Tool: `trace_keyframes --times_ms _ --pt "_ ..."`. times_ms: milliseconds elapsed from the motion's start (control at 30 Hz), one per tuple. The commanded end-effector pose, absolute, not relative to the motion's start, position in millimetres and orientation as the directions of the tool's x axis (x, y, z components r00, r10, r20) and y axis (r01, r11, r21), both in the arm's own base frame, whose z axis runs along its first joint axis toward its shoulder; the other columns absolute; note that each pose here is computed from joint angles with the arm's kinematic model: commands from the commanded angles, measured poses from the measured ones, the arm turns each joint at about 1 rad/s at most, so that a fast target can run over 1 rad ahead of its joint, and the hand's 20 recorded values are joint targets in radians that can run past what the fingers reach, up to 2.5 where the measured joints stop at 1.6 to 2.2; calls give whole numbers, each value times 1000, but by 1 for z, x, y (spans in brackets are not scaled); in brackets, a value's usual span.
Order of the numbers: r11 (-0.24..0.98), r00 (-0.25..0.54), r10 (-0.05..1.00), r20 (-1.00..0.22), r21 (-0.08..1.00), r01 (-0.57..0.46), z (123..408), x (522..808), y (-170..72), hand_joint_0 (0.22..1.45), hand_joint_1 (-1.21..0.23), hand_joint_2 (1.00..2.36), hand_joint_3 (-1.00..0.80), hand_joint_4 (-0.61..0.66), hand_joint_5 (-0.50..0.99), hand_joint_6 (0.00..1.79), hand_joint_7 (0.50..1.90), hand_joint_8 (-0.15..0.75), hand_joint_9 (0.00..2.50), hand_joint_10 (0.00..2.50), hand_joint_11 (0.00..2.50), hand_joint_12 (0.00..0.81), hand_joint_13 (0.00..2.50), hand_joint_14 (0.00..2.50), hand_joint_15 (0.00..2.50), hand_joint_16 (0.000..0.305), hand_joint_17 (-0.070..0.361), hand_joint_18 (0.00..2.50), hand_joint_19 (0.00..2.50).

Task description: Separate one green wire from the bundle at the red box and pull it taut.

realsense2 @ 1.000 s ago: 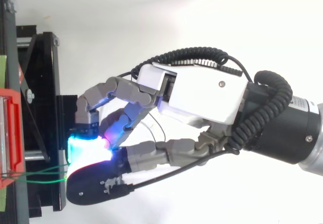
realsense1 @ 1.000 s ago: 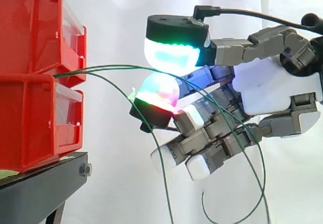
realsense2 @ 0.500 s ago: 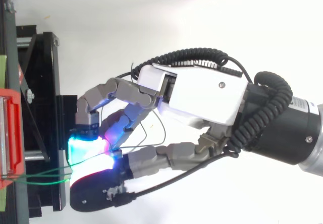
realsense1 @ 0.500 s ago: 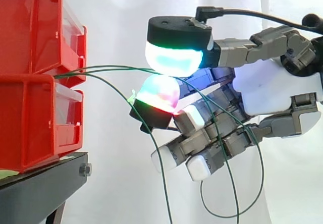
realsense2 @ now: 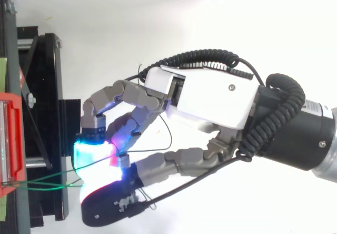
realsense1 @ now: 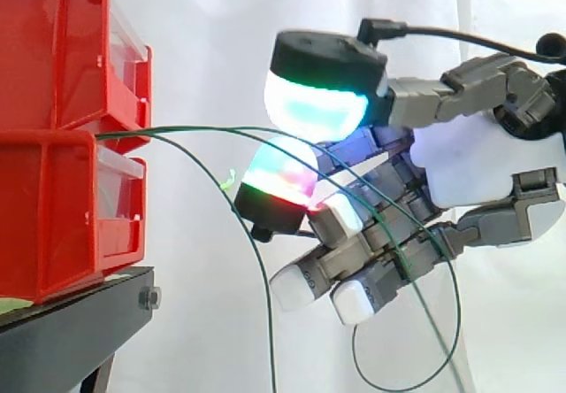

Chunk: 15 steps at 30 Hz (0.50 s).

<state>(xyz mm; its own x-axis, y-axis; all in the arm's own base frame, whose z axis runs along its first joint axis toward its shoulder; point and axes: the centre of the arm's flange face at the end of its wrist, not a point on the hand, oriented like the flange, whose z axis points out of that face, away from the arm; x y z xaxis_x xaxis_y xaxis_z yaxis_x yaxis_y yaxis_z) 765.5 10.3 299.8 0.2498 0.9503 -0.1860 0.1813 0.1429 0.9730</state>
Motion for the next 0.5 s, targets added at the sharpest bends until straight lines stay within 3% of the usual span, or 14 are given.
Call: trace_keyframes --times_ms 0,100,167,467 --pt "143 250 950 -186 973 181 300 766 10 511 -577 1000 -500 198 -190 903 1000 340 1042 13 863 334 909 13 380 49 111 916 418" --pt "141 250 951 -185 973 184 301 765 10 560 -451 1000 -500 183 -189 891 1034 333 1059 15 860 323 900 13 392 47 106 892 443" --pt "138 248 951 -182 973 187 299 765 10 577 -438 1000 -500 184 -188 890 1039 333 1061 16 854 320 898 13 391 47 106 887 448" --pt "115 252 954 -161 975 189 299 764 10 596 -612 1016 -242 183 -192 899 1124 332 1031 16 870 324 888 13 394 47 106 882 453"
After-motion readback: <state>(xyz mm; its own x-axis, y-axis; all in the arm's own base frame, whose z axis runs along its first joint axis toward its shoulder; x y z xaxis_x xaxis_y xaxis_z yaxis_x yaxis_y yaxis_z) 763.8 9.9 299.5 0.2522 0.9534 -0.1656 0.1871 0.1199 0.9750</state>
